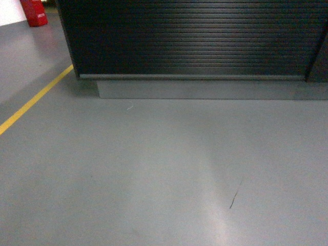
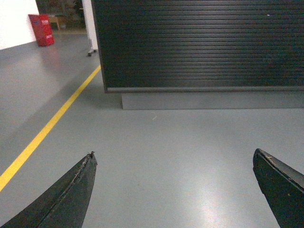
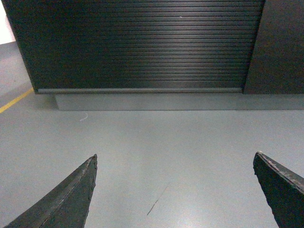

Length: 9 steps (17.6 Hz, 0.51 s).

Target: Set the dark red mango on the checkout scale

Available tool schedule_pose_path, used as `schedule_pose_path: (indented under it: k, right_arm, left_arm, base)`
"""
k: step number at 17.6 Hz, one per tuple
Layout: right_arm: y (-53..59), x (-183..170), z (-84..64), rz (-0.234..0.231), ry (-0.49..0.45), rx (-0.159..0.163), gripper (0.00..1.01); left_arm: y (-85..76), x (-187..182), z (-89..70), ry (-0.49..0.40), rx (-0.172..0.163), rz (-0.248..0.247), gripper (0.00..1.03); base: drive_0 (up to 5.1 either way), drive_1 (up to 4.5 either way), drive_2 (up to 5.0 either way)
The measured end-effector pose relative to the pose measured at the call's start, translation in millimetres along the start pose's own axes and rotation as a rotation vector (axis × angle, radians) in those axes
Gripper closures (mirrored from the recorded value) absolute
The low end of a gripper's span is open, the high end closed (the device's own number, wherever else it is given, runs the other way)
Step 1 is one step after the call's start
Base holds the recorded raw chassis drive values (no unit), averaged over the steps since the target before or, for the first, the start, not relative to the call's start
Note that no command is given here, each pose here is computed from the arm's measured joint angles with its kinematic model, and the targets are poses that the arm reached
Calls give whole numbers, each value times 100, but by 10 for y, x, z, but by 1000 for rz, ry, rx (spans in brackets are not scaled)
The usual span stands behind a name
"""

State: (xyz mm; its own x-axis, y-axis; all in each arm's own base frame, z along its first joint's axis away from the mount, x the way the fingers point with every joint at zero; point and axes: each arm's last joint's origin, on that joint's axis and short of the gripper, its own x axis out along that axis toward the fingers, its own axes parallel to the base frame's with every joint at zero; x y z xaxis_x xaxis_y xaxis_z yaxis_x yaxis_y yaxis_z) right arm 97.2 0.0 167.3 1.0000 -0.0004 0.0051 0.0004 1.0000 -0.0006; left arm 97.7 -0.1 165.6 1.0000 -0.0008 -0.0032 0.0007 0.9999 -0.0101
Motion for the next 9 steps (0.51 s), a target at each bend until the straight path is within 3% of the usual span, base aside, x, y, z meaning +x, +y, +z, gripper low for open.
schedule_pose_path:
  k: [9]
  right_arm:
    - [0, 0, 2, 0, -2, 0, 3]
  left_arm:
    - [0, 0, 0, 0, 0, 0, 5]
  base:
    - [-6, 428, -439]
